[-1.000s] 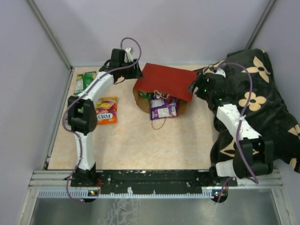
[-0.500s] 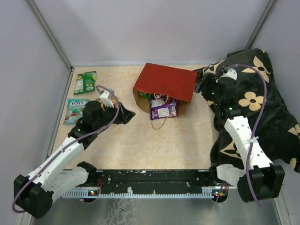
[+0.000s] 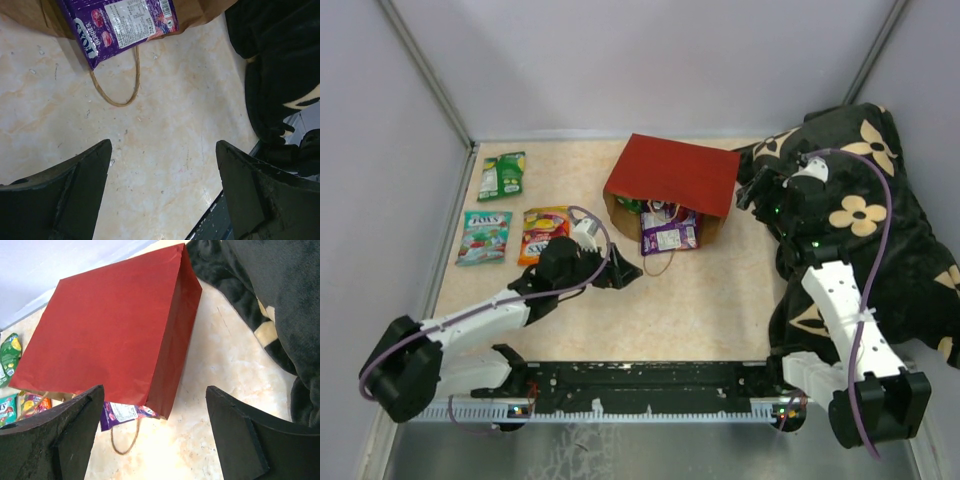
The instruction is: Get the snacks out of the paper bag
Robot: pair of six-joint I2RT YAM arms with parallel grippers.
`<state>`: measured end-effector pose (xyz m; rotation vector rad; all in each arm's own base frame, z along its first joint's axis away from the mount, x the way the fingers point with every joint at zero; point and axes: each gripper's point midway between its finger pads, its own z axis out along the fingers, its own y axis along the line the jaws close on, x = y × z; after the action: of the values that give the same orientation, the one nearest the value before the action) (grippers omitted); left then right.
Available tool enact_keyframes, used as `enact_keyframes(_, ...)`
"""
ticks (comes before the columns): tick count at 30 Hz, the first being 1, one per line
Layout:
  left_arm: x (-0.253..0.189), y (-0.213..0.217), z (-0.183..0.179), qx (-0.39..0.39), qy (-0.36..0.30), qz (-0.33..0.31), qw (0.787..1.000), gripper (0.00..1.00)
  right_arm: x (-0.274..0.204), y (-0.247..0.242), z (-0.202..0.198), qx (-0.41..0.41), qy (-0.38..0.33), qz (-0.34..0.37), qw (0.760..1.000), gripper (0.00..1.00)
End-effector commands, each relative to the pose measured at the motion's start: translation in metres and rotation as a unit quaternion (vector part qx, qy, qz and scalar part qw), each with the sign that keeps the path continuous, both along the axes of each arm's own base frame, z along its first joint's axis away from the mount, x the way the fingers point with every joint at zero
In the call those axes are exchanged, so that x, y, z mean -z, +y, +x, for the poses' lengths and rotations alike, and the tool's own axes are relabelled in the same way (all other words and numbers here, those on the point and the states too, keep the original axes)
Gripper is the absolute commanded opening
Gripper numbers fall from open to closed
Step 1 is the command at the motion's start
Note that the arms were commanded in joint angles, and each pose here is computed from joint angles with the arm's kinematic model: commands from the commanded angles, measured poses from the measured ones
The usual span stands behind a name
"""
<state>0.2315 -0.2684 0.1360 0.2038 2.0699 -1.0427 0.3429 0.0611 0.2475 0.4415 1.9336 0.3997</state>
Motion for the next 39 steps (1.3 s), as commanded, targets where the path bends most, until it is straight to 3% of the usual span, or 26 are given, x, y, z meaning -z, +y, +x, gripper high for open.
enact_keyframes(1,-0.031,-0.016,0.026,-0.031,-0.036,-0.061,0.997,0.90,-0.018,-0.003,-0.007,0.001,-0.032,-0.002,0.999,0.83)
enact_keyframes(7,-0.020,-0.005,0.061,-0.098,-0.069,-0.006,0.993,0.89,-0.025,0.003,-0.008,-0.018,-0.039,0.002,0.999,0.83)
enact_keyframes(11,-0.017,0.004,0.079,-0.143,-0.094,-0.012,0.985,0.84,-0.028,0.005,-0.009,-0.020,-0.042,0.008,0.999,0.83)
enact_keyframes(21,-0.006,0.011,0.133,-0.154,-0.092,-0.024,0.984,0.83,-0.033,0.006,-0.013,-0.021,-0.049,0.018,0.998,0.83)
enact_keyframes(30,-0.012,0.022,0.195,-0.099,-0.070,-0.062,0.991,0.82,-0.037,0.010,-0.011,-0.032,-0.049,0.021,0.998,0.83)
enact_keyframes(39,0.005,0.022,0.250,-0.091,-0.031,-0.001,0.995,0.83,-0.026,0.011,-0.011,-0.034,-0.041,0.020,0.998,0.83)
